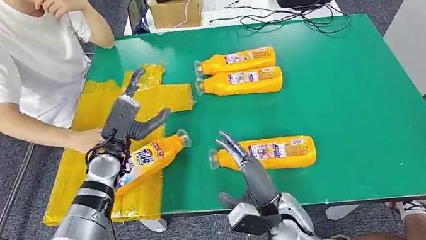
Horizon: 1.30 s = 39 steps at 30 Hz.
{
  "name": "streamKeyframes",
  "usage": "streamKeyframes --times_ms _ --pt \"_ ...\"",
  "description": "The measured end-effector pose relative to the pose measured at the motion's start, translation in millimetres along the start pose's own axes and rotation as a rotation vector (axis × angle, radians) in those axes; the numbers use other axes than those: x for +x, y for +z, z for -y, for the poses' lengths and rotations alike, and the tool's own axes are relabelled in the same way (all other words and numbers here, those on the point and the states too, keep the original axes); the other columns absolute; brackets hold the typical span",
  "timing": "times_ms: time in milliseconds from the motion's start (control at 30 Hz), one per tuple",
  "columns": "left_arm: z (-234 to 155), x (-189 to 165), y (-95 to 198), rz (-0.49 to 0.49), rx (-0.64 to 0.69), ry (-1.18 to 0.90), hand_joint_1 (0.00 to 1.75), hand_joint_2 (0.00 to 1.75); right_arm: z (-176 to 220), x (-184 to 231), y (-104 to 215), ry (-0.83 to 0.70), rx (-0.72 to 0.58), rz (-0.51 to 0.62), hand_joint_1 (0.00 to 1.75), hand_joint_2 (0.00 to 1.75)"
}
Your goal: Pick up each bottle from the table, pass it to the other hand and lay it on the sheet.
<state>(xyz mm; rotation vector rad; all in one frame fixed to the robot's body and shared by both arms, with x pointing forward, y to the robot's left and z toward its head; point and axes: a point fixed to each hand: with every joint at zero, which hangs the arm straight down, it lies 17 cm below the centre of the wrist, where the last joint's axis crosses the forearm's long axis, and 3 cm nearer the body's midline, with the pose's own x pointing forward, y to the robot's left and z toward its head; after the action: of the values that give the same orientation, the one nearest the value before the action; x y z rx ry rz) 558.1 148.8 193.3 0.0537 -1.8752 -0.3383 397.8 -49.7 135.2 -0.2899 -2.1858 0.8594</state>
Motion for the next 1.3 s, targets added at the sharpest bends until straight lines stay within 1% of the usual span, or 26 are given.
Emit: streamKeyframes --times_ms 67,200,267,367,500,567,633,800,867,1033,1200,1300 --pt "3 8 15 0.025 0.031 0.192 0.0 1.75 10 -22 8 0.11 0.025 -0.024 0.0 1.75" --pt "5 8 57 0.054 0.121 0.365 0.0 1.75 47 -76 26 0.273 0.07 -0.099 0.0 1.75" --pt "1 12 75 0.086 0.166 0.386 0.0 1.75 65 -98 28 0.318 0.101 -0.127 0.0 1.75" --pt "-3 34 93 0.177 0.216 0.398 0.0 1.75 87 -128 24 0.402 0.146 -0.175 0.0 1.75" --pt "2 51 106 0.216 0.226 0.421 0.0 1.75 106 -160 26 0.47 0.185 -0.249 0.0 1.75" --pt "10 57 109 0.221 0.223 0.419 0.0 1.75 109 -175 29 0.507 0.225 -0.278 0.0 1.75" --pt "15 61 109 0.226 0.223 0.413 0.0 1.75 114 -187 25 0.518 0.253 -0.301 0.0 1.75" --pt "19 71 104 0.243 0.219 0.413 0.0 1.75 123 -210 4 0.511 0.33 -0.363 0.0 1.75" --pt "17 73 101 0.25 0.222 0.412 0.0 1.75 124 -212 -4 0.515 0.345 -0.365 0.0 1.75" --pt "17 75 97 0.248 0.221 0.407 0.0 1.75 116 -217 -7 0.495 0.407 -0.383 0.0 1.75" --pt "16 76 96 0.25 0.221 0.404 0.0 1.75 110 -217 -12 0.5 0.441 -0.376 0.0 1.75" --pt "16 76 96 0.25 0.218 0.394 0.0 1.75 103 -213 -12 0.474 0.464 -0.362 0.0 1.75"
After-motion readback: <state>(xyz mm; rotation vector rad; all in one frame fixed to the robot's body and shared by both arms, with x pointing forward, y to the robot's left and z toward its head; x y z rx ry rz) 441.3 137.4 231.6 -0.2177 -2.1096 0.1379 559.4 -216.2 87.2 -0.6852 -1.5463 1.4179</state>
